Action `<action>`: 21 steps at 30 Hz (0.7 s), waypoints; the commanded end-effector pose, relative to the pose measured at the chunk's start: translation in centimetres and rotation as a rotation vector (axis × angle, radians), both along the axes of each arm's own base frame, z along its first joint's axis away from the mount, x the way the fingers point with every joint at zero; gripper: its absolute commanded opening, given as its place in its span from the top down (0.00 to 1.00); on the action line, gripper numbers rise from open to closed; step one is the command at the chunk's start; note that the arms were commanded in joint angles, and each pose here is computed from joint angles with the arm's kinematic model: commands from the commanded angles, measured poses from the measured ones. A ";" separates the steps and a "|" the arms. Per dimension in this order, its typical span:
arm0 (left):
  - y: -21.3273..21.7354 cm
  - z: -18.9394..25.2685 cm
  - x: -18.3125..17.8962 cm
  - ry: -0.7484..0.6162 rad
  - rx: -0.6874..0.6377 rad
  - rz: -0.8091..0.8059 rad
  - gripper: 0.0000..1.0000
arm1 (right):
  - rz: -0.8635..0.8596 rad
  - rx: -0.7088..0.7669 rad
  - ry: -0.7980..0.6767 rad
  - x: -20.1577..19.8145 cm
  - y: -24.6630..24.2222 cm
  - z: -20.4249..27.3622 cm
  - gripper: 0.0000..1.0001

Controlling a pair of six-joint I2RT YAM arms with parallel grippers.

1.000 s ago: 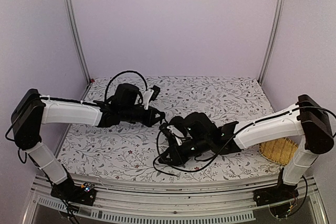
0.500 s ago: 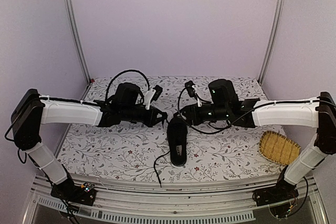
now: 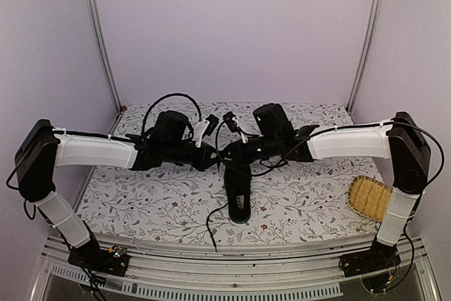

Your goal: Tie the shoes

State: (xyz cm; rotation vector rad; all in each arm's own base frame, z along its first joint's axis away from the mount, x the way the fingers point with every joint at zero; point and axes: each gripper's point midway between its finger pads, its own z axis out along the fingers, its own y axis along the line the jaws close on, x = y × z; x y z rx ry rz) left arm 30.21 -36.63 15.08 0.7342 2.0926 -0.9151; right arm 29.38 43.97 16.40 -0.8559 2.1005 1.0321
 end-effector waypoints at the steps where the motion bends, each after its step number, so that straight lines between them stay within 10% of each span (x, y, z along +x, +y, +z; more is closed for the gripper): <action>1: -0.9 2.3 -0.3 -0.043 -0.031 -0.035 1.00 | 0.027 -0.013 -0.003 0.1 0.7 -0.6 0.72; 6: -0.6 2.3 -0.3 -0.041 -0.026 -0.021 1.00 | -0.052 -0.037 -0.035 1.2 -0.3 -0.7 0.97; 12: 1.5 -0.3 -1.5 0.003 -0.023 0.047 0.34 | -0.195 -0.060 -0.054 1.7 -3.1 -0.1 0.98; 21: -0.5 -4.0 -7.2 0.076 -0.077 -0.102 0.31 | -0.291 -0.072 -0.023 1.6 -5.5 -0.3 0.98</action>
